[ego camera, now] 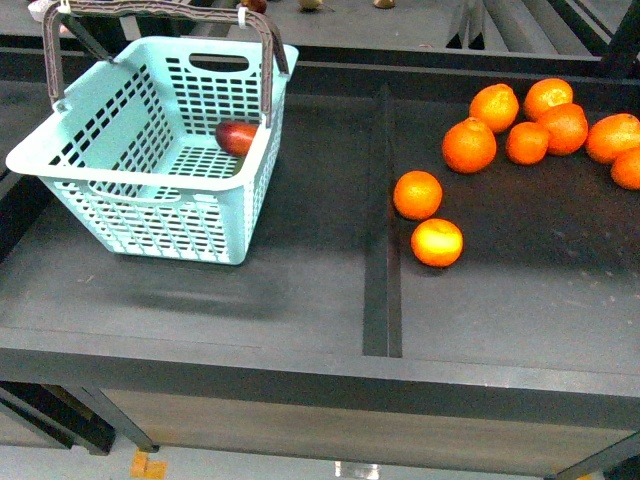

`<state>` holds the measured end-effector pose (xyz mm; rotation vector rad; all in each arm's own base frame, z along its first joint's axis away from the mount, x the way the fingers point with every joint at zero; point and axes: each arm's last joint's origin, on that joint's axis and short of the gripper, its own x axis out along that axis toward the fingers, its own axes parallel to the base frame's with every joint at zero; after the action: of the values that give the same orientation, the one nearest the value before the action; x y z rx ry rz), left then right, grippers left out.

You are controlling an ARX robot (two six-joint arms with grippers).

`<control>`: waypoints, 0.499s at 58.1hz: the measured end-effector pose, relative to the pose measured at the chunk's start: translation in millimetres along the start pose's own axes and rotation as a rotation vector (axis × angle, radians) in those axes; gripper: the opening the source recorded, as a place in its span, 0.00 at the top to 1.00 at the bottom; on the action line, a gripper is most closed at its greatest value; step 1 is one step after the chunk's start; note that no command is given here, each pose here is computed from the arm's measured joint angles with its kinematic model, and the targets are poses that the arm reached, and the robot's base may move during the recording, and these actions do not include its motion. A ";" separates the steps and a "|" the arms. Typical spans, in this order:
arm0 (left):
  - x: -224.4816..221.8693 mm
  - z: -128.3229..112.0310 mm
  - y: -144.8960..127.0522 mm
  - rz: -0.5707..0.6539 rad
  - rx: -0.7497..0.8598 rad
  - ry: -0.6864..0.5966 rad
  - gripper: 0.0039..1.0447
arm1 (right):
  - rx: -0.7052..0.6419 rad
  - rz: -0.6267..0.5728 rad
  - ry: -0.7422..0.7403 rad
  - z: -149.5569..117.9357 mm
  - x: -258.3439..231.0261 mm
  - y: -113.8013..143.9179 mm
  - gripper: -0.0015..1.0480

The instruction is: Pick mango and avocado into basket

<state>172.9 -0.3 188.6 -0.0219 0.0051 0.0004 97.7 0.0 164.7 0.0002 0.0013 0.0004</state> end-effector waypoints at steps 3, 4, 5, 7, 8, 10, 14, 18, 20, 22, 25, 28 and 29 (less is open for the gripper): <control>-5.0 -2.4 0.0 -0.001 0.003 0.000 0.98 | 0.000 0.000 0.000 0.0 0.0 0.0 0.07; -6.6 -3.3 0.1 -0.001 0.003 0.001 0.98 | 0.000 0.000 0.000 0.0 0.0 0.0 0.07; -8.3 -4.2 0.1 -0.001 0.004 0.002 0.98 | 0.000 0.000 0.000 0.0 0.0 0.0 0.07; -13.0 -6.7 0.2 0.000 0.004 0.003 0.98 | 0.000 0.000 0.000 0.0 0.0 0.0 0.07; -15.3 -7.9 0.2 0.000 0.004 0.003 0.98 | 0.000 0.000 0.000 0.0 0.0 0.0 0.07; -19.4 -9.6 0.2 0.000 0.004 0.003 0.98 | 0.000 0.000 0.000 0.0 0.0 0.0 0.07; -25.5 -11.7 0.3 0.000 0.005 0.002 0.98 | 0.000 0.000 0.000 0.0 0.0 0.0 0.07; -30.0 -13.0 0.3 -0.002 0.006 -0.001 0.98 | 0.000 0.000 0.000 0.0 0.0 0.0 0.07; -31.7 -14.2 0.3 -0.002 0.007 0.002 0.98 | 0.000 0.000 0.000 0.0 0.0 0.0 0.07; -33.4 -17.1 0.4 -0.002 0.008 -0.003 0.98 | 0.000 0.000 0.000 0.0 0.0 0.0 0.07; -36.0 -20.4 0.5 -0.002 0.008 -0.010 0.98 | 0.000 0.000 0.000 0.0 0.0 0.0 0.07; -37.7 -19.9 0.5 -0.002 0.011 -0.010 0.98 | 0.000 0.000 0.000 0.0 0.0 0.0 0.07; -38.5 -19.5 0.5 -0.002 0.011 -0.012 0.98 | 0.000 0.000 0.000 0.0 0.0 0.0 0.07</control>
<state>134.3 -0.3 169.3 -0.0113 -0.0067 -0.0019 97.7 0.0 164.7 0.0002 0.0013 0.0008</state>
